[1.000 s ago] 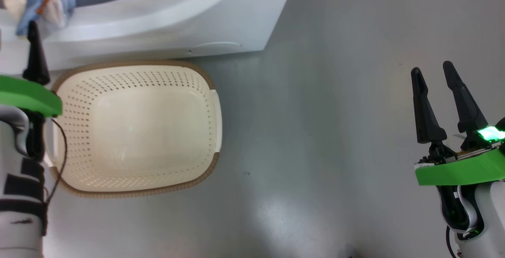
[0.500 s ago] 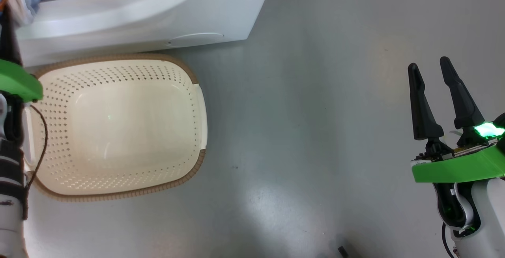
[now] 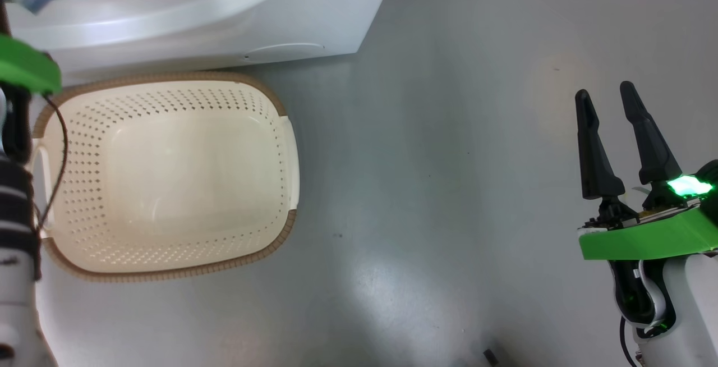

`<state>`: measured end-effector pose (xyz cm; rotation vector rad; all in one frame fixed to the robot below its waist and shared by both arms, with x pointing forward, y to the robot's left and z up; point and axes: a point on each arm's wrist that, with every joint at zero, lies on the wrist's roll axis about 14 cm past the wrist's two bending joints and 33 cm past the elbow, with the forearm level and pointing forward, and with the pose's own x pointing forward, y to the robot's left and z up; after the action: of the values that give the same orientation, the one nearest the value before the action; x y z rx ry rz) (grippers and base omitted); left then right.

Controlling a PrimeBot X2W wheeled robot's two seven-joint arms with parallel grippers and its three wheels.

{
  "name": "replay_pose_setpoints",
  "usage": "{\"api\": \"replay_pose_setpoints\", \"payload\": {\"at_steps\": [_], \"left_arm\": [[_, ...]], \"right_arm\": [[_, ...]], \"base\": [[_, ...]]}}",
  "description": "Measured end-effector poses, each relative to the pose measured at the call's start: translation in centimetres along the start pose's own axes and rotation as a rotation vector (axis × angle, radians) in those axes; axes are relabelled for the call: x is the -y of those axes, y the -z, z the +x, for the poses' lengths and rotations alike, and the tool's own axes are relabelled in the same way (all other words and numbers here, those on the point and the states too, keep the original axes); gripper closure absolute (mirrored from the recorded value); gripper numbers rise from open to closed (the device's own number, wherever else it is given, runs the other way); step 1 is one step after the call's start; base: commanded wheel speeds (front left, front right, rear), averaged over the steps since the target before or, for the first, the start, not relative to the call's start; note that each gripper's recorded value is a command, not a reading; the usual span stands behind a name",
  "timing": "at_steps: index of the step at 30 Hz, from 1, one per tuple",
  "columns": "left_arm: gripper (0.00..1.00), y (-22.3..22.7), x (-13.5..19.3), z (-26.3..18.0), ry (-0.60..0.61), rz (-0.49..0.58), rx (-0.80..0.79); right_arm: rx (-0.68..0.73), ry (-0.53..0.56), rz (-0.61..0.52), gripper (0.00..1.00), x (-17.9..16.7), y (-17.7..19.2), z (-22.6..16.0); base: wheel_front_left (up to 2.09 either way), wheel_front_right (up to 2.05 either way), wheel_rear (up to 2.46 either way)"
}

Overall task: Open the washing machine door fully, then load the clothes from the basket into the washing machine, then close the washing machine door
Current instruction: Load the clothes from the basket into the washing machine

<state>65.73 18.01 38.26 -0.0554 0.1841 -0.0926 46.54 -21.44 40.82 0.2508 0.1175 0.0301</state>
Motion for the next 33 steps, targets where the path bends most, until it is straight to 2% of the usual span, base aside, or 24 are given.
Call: {"api": "replay_pose_setpoints", "payload": {"at_steps": [11, 17, 26, 27, 29, 30, 31, 33], "left_arm": [[1.00, -5.1, 1.9, 4.4, 0.039, 0.006, 0.086], [1.00, -9.2, 2.3, 6.2, 0.038, -0.005, 0.206], [1.00, -1.9, 2.9, 6.3, 0.050, 0.054, -0.008], [0.91, -1.7, 2.8, 6.3, 0.050, 0.064, -0.024], [0.55, -1.4, 2.6, 6.4, 0.047, 0.079, -0.061], [0.21, -1.3, 2.5, 6.4, 0.048, 0.088, -0.076], [0.00, -1.6, 2.5, 6.5, 0.049, 0.097, -0.080], [0.00, -1.7, 2.5, 6.4, 0.051, 0.099, -0.092]], "right_arm": [[-0.003, 0.010, 0.003, 0.00, 0.1, 0.2, 0.0], [-0.010, 0.042, -0.003, 0.00, 1.0, 0.2, -0.6], [-0.020, 0.066, 0.004, 0.00, 1.4, 0.6, -1.0], [-0.021, 0.066, 0.005, 0.00, 1.4, 0.6, -1.0], [-0.021, 0.067, 0.004, 0.00, 1.4, 0.6, -1.0], [-0.020, 0.067, 0.004, 0.00, 1.4, 0.6, -1.0], [-0.017, 0.065, 0.005, 0.00, 1.3, 0.5, -1.0], [-0.013, 0.063, 0.006, 0.00, 1.2, 0.3, -1.0]], "base": [[0.00, 0.00, 0.00], [0.00, 0.00, 0.00], [0.00, 0.00, 0.00], [0.00, 0.00, 0.00], [0.00, 0.00, 0.00], [0.00, 0.00, 0.00], [0.00, 0.00, 0.00], [0.00, 0.00, 0.00]]}}
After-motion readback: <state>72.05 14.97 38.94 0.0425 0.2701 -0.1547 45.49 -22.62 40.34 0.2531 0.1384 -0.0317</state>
